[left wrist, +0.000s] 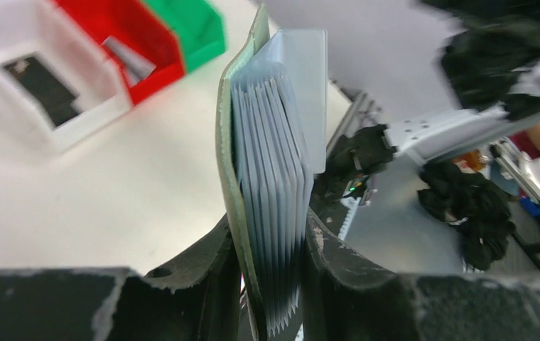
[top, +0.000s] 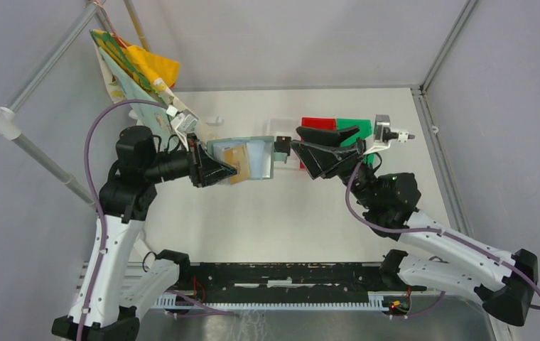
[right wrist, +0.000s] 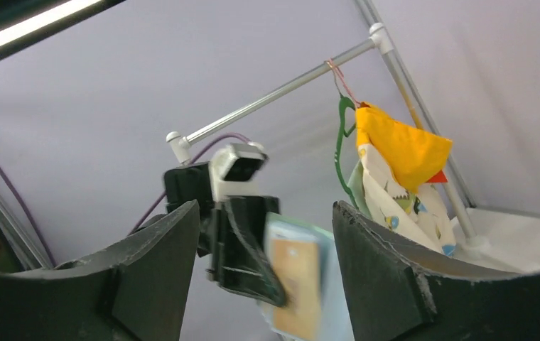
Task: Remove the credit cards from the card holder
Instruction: Remove the credit card from the card holder.
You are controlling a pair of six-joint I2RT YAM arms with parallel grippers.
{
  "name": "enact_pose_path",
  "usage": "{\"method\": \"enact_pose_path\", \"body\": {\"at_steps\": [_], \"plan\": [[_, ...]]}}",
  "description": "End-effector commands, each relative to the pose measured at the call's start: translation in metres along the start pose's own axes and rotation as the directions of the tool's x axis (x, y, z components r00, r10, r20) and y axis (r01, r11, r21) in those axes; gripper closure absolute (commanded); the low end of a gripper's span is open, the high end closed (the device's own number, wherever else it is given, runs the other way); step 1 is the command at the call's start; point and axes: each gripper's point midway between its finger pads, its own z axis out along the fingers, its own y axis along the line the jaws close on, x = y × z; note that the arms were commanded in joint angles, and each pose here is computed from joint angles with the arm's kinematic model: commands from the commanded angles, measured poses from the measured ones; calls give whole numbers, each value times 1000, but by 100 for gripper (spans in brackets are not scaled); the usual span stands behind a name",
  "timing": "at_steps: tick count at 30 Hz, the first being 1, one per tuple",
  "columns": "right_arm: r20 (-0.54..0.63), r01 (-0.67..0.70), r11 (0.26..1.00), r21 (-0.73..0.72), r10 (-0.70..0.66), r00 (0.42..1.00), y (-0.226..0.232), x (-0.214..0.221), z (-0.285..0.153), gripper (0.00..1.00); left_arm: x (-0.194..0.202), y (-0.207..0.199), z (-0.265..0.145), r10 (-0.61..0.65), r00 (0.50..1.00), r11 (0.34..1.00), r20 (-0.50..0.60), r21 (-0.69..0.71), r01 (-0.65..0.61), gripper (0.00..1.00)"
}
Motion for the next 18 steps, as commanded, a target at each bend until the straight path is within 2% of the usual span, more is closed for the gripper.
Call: {"method": "enact_pose_path", "body": {"at_steps": [1, 4, 9, 12, 18], "plan": [[-251, 114, 993, -39, -120, 961, 3, 39, 20, 25, 18, 55, 0, 27, 994, 974, -106, -219, -49, 98], [-377, 21, 994, -106, -60, 924, 11, 78, 30, 26, 30, 63, 2, -5, 988, 975, -153, -222, -29, 98], [-502, -81, 981, -175, -18, 865, 17, 117, 28, 25, 26, 34, -1, 57, 988, 993, -146, -97, -71, 98], [-540, -109, 974, -197, -15, 841, 19, 124, 17, 25, 24, 17, -4, 86, 985, 995, -150, -27, -91, 98], [-542, -184, 961, -206, 45, 839, 15, 121, -9, 27, 23, -4, -5, 85, 984, 994, -154, 82, -73, 98]]}}
